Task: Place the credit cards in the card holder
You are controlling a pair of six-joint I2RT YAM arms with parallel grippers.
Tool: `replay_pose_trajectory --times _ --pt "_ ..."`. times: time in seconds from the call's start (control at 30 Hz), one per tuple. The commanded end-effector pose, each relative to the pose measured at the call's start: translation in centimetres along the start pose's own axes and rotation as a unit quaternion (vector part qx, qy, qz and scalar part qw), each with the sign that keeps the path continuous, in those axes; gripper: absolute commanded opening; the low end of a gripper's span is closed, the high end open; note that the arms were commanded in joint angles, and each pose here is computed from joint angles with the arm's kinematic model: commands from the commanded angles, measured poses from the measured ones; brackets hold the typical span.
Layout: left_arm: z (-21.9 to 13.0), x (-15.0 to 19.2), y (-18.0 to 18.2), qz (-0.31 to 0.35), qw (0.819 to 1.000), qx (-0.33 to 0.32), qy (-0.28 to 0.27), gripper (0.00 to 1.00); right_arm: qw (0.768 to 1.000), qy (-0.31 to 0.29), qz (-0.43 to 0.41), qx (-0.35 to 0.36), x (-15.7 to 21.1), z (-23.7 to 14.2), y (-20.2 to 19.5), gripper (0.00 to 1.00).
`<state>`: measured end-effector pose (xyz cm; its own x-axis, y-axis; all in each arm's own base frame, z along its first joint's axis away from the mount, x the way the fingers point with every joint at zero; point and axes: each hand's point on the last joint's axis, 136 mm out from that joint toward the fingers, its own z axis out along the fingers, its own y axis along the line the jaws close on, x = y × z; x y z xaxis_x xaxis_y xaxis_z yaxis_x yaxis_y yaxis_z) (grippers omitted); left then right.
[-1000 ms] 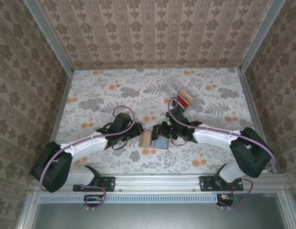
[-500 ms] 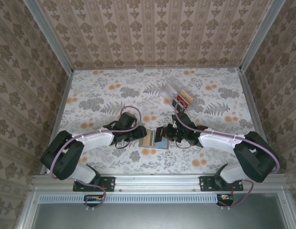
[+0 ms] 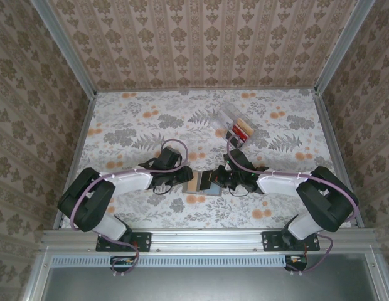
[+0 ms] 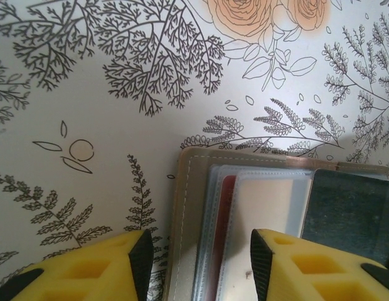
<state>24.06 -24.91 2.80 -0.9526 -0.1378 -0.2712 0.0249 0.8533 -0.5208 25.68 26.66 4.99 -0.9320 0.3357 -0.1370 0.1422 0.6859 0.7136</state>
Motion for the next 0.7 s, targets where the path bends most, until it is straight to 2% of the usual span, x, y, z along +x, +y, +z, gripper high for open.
replay_pose_trajectory --times 0.0,0.2,0.43,0.67 --pt "0.6 0.5 -0.5 0.007 1.0 0.006 0.017 0.45 1.0 0.007 0.008 0.002 0.5 0.1 -0.6 0.0" --pt "0.8 0.7 -0.3 0.005 1.0 0.005 0.022 0.41 1.0 0.014 0.011 0.008 0.9 0.5 -1.4 0.0" --pt "1.3 1.1 -0.1 0.002 1.0 0.0 0.03 0.32 0.999 0.035 0.01 -0.013 1.5 1.7 -0.9 0.0" --pt "1.6 1.5 0.1 -0.001 0.999 -0.005 0.032 0.3 0.999 0.044 0.01 -0.01 1.8 2.3 -1.0 0.0"
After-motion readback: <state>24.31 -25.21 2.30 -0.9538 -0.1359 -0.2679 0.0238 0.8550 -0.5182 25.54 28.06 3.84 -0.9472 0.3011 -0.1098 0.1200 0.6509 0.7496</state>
